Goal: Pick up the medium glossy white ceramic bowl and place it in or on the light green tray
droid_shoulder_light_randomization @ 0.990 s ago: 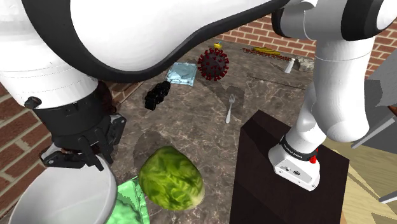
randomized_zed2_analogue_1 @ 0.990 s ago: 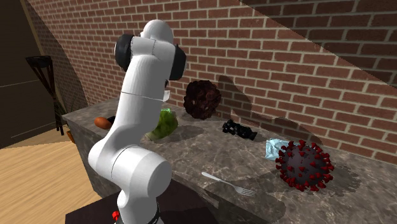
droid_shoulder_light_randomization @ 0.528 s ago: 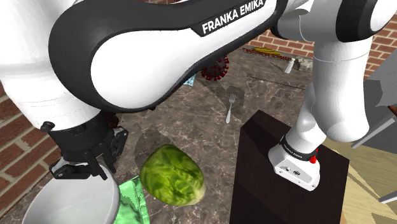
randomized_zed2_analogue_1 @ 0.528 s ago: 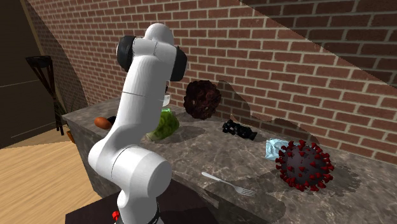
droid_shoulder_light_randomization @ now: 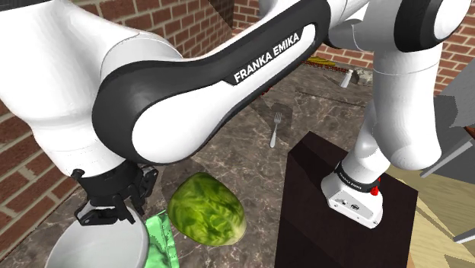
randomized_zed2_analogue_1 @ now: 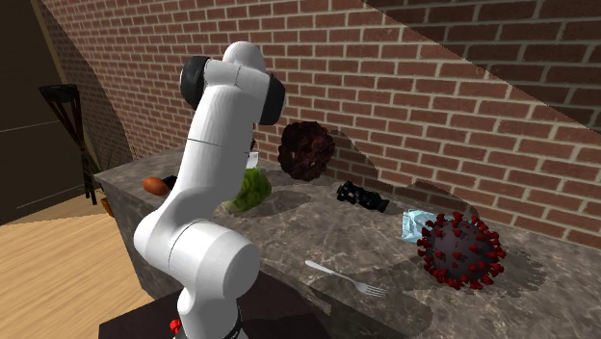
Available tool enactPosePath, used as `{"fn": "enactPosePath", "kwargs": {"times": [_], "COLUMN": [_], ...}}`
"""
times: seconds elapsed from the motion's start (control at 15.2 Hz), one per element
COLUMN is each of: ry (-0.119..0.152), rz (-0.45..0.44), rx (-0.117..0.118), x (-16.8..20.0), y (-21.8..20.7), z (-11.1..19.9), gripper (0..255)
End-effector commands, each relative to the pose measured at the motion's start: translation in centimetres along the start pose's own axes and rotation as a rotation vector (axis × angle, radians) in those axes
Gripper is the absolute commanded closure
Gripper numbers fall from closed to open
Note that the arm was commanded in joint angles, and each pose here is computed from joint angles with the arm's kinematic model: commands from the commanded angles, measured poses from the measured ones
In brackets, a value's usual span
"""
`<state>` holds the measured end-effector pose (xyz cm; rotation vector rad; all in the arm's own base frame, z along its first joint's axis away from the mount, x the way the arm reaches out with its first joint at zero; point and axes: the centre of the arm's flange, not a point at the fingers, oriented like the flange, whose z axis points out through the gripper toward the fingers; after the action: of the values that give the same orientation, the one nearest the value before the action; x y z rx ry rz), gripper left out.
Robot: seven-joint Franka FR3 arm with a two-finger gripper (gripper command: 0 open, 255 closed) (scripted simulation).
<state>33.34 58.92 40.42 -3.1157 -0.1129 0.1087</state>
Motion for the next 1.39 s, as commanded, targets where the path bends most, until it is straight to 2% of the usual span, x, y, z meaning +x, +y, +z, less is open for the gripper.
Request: {"fn": "enactPosePath", "kwargs": {"times": [0.0, 0.33, 0.79, 0.86, 1.19, 1.32], "ry": [0.001, 0.001, 0.001, 0.001, 0.001, 0.001], "rz": [0.000, 0.000, 0.000, 0.000, 0.000, 0.000], "rx": [0.001, 0.001, 0.001, 0.001, 0.001, 0.001], "x": [0.1, 0.3, 0.3, 0.2, 0.3, 0.3], "y": [0.0, 0.1, 0.1, 0.1, 0.1, 0.1], "z": [1.1, 3.8, 3.8, 3.9, 3.8, 1.2], "gripper": [255, 255, 255, 0, 0, 0]}}
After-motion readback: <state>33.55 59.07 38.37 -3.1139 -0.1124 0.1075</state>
